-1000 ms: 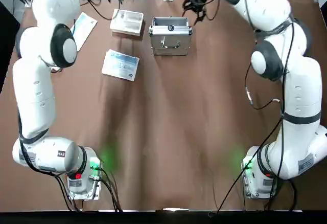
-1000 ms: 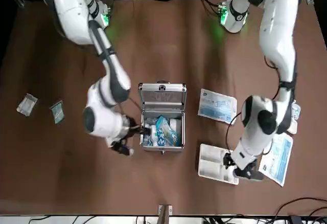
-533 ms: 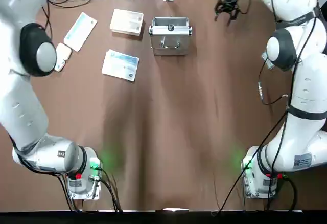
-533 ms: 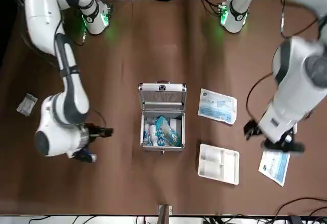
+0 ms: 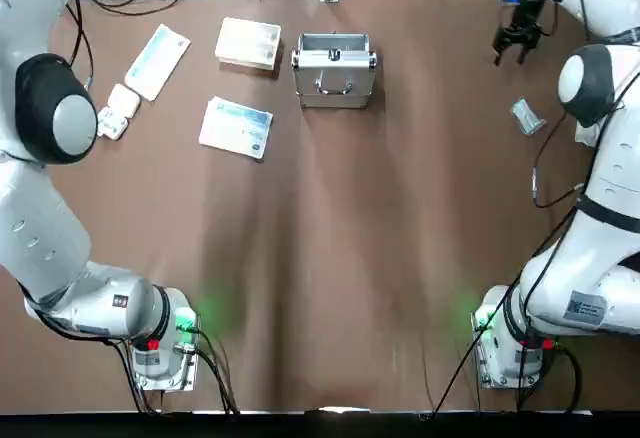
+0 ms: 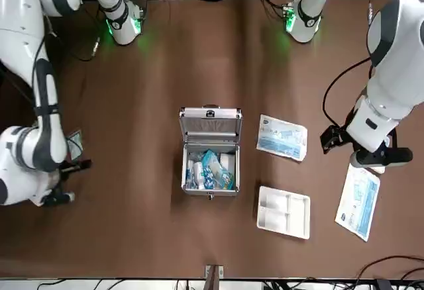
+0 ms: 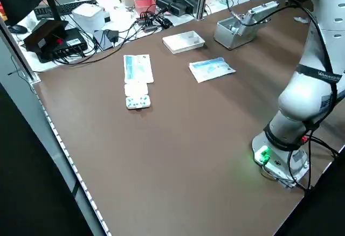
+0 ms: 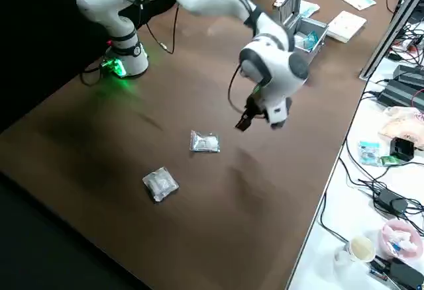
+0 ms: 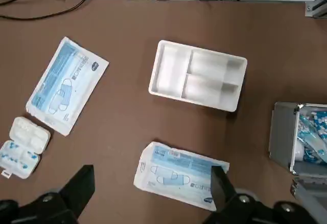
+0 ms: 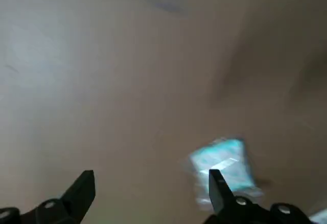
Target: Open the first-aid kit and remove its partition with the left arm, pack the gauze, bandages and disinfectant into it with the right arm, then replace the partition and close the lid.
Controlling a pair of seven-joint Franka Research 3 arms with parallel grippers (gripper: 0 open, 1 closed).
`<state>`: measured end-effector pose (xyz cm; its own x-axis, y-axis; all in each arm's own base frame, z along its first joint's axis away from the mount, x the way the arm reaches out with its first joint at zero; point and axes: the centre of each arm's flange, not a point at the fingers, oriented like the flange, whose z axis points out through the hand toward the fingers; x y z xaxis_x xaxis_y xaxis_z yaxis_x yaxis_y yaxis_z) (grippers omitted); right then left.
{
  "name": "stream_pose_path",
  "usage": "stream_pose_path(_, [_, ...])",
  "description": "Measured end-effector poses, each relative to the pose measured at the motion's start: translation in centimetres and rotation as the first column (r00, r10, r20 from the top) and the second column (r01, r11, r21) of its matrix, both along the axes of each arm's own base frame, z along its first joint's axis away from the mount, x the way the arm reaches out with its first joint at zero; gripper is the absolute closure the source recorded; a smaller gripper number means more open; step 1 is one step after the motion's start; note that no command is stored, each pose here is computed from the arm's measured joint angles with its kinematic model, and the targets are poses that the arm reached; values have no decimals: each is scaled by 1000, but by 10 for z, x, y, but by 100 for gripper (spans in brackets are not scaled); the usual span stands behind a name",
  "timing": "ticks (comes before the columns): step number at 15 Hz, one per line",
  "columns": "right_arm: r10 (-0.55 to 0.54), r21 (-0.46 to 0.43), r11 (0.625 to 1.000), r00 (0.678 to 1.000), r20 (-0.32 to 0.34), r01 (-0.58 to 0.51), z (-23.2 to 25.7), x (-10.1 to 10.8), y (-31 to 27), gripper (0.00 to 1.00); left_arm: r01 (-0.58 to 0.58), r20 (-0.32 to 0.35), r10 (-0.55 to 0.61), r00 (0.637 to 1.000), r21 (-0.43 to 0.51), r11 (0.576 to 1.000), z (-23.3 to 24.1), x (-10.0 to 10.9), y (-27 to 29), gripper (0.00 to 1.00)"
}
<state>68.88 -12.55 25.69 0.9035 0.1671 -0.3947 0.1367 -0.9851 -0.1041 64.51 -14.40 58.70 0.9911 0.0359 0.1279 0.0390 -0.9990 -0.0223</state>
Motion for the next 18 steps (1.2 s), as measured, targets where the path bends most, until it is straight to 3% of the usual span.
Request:
stream_pose_path(3, [3, 2, 1000, 998, -58, -3, -25, -23, -50, 2, 67, 11, -68, 998, 10, 998, 24, -17, 2, 0])
stream_pose_path(8, [15, 24, 1000, 988, -152, -11, -66, -48, -45, 2, 140, 6, -140, 990, -39, 989, 40, -35, -4, 0])
stream_pose_path(10, [39, -6, 999, 984, -174, -41, -74, -52, -47, 5, 176, -29, -177, 984, -52, 983, 37, -40, -6, 0])
stream_pose_path(14, [51, -25, 998, 982, -183, -57, -83, -55, -50, 13, 168, -62, -173, 983, -87, 982, 45, -54, 8, 0])
stream_pose_path(15, [53, -27, 998, 983, -178, -58, -86, -54, -50, 20, 161, -62, -166, 984, -85, 983, 49, -61, 14, 0])
stream_pose_path(18, [59, -30, 998, 986, -157, -64, -99, -52, -50, 27, 142, -60, -146, 987, -77, 987, 57, -77, 28, 0])
